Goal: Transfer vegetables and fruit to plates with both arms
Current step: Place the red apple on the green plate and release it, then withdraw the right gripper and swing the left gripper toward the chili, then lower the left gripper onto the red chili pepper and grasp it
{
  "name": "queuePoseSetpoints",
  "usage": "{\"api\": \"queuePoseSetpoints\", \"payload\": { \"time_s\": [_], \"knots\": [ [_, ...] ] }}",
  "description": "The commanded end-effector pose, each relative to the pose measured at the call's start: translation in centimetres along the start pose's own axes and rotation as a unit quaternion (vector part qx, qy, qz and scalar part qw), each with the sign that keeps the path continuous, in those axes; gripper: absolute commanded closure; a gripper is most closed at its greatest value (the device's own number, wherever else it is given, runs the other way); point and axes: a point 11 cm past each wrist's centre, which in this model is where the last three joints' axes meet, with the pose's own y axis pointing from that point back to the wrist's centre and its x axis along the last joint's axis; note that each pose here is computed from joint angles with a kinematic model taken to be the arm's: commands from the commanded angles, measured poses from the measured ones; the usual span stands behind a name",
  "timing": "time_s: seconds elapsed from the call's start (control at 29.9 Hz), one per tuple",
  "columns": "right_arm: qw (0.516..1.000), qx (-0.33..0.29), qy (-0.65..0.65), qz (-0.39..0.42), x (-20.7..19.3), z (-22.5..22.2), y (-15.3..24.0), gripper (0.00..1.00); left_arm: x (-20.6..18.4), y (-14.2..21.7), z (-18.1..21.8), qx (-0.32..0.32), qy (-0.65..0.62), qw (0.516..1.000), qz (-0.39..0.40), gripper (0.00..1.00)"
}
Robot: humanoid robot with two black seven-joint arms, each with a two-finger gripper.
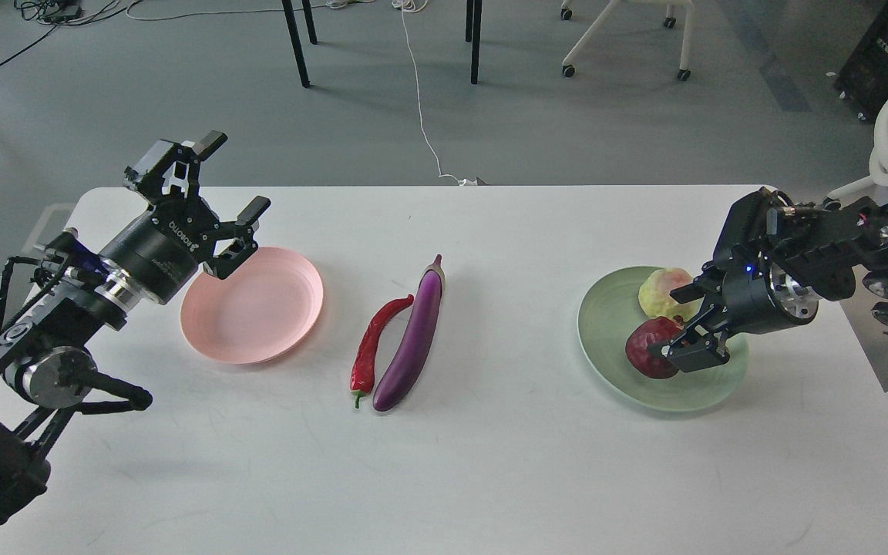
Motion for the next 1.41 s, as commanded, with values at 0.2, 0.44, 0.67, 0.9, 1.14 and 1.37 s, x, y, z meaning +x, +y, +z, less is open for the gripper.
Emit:
{"api": "queuePoseSetpoints", "payload": {
  "time_s": [0.2,0.44,0.67,0.9,1.14,1.37],
  "knots": [
    [0.888,0.037,-0.353,0.292,5.2,1.6,1.4,0.03,0.8,0.3,1.2,0.011,-0.046,0.999,-0.003,0.01],
    [0.574,0.13,-0.677,0.443,3.5,2.4,-0.8,0.03,-1.3,-0.4,0.5,0.036,-0.145,0.988,-0.047,0.01],
    [0.306,0.209,-0.798,0.475,-1.3,3.3,-1.8,0.03,-5.3,-1.4,-0.5,0.072,-0.327,0.933,-0.134,0.01],
    [0.28,0.27,-0.799,0.459,-4.9,3.7,1.3,0.03,-10.5,-5.8,-2.2,0.131,-0.558,0.77,-0.28,0.01],
    [0.284,0.259,-0.8,0.461,-6.1,4.0,2.2,0.03,-12.6,-7.6,-7.5,0.217,-0.681,0.583,-0.386,0.03],
    [0.285,0.26,-0.799,0.461,-6.1,3.9,2.5,0.03,-8.1,-7.7,-9.9,0.297,-0.697,0.555,-0.344,0.11]
  ]
}}
